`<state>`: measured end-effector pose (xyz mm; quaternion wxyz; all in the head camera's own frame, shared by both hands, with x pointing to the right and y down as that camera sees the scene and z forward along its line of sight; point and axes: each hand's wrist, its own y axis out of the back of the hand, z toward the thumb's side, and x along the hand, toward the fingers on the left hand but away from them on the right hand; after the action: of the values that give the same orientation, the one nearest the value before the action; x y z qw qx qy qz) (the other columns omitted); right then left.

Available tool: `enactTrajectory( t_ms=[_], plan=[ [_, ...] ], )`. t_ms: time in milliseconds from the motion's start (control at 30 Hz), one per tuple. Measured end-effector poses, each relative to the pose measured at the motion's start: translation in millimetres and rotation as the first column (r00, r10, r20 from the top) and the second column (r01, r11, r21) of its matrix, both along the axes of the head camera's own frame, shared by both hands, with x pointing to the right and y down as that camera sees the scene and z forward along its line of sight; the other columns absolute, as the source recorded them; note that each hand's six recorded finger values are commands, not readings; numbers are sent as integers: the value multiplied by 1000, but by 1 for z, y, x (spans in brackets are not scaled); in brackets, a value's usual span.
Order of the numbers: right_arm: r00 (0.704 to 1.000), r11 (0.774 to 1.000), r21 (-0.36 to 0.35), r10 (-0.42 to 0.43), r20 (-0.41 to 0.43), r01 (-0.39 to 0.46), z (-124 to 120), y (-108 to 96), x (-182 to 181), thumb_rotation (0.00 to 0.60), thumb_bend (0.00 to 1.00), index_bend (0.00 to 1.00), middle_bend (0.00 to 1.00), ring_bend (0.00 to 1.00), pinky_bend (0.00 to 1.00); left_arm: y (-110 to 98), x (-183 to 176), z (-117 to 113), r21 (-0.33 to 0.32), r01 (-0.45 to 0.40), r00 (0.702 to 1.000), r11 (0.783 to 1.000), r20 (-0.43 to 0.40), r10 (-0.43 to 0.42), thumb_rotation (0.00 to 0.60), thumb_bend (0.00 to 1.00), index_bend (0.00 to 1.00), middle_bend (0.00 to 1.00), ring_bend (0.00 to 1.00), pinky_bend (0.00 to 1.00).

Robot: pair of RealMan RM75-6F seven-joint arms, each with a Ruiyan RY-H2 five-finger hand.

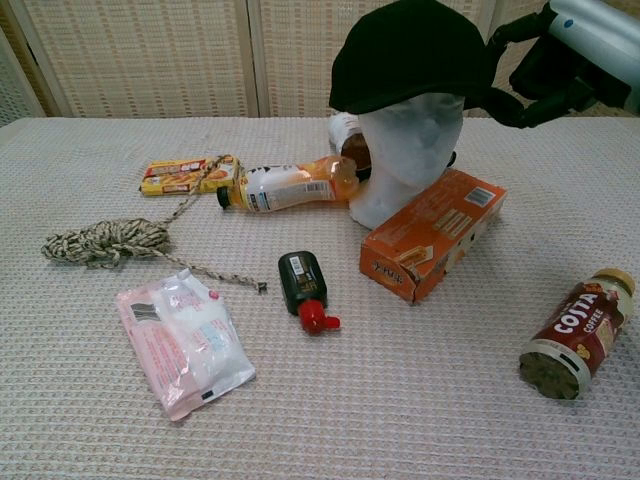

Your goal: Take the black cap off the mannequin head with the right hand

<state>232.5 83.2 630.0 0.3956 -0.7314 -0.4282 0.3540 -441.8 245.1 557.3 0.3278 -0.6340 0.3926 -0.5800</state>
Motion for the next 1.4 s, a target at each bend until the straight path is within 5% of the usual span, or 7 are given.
enactTrajectory(
  t_ms=[400,833,1400],
  plan=[
    [988,994,30,105,115,-110,-14,-15,12,600,842,770,989,1000,1000,0,1,1,-4,-5,1000,1000,-3,5,600,81,217,189,158,185],
    [953,961,80,248,171,-264,-24,-56,28,600,843,774,993,1000,1000,1,3,2,-18,-13,1000,1000,-1,13,600,82,215,185,156,183],
    [950,935,181,313,-18,-305,-25,-119,67,600,857,776,993,1000,1000,0,10,5,-30,-32,999,999,9,32,600,81,213,184,152,183]
  ],
)
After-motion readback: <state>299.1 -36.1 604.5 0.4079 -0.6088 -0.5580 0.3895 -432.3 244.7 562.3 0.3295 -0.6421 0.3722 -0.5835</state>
